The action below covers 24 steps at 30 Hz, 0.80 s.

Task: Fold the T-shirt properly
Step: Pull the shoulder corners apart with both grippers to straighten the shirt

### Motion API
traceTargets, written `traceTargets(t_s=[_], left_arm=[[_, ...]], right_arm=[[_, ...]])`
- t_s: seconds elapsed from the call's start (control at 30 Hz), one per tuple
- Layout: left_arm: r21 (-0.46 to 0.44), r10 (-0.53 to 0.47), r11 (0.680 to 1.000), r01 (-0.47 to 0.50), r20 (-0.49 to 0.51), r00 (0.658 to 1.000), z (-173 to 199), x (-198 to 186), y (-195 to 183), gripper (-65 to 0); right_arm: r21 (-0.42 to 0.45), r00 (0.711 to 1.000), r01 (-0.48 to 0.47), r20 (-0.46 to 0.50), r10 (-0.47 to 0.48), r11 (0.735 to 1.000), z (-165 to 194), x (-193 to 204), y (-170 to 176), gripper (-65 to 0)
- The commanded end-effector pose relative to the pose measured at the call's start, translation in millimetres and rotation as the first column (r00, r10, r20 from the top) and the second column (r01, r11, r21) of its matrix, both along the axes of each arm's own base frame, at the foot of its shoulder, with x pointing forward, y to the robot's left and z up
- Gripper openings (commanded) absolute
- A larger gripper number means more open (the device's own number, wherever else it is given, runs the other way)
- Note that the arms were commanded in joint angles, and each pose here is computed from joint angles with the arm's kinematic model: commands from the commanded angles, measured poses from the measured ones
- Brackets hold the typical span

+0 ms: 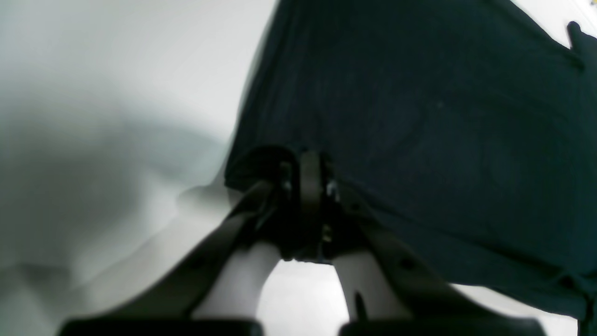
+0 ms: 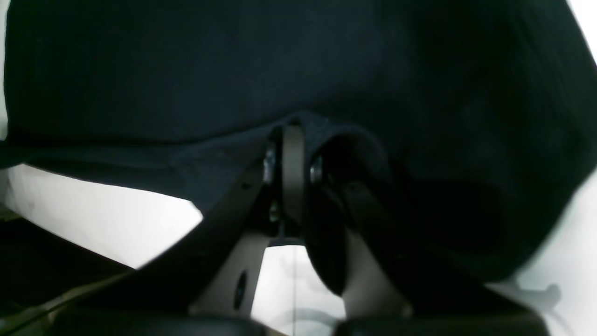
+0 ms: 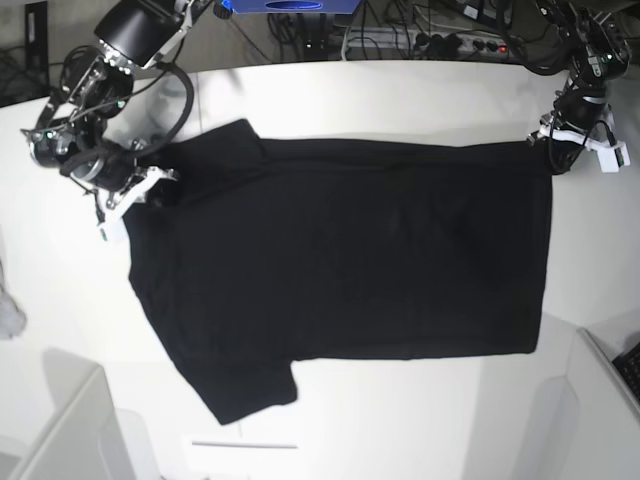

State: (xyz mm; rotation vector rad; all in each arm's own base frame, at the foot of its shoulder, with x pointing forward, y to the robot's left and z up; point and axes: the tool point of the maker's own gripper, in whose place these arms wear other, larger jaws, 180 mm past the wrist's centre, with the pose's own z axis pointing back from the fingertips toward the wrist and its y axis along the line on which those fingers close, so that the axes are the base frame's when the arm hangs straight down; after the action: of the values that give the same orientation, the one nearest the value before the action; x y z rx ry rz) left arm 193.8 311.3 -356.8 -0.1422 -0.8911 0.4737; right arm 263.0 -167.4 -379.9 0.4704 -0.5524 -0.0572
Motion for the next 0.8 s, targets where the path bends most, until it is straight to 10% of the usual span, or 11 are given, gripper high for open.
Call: traceTargets(t_s=[0.0, 0.77], left_arm=[[0.014, 0.014, 1.0, -0.015, 0.029, 0.999, 9, 4, 6, -65.0], [-0.024, 0.081, 0.997, -0.079, 0.052, 0.995, 11, 41, 14, -65.0]], right_arm=[[0.009, 0.999, 0.016, 0.046, -0.017, 1.0, 12, 12, -3, -65.0], [0.135, 0.998, -0.017, 0.069, 0.007, 0.991, 9, 66, 30, -65.0]])
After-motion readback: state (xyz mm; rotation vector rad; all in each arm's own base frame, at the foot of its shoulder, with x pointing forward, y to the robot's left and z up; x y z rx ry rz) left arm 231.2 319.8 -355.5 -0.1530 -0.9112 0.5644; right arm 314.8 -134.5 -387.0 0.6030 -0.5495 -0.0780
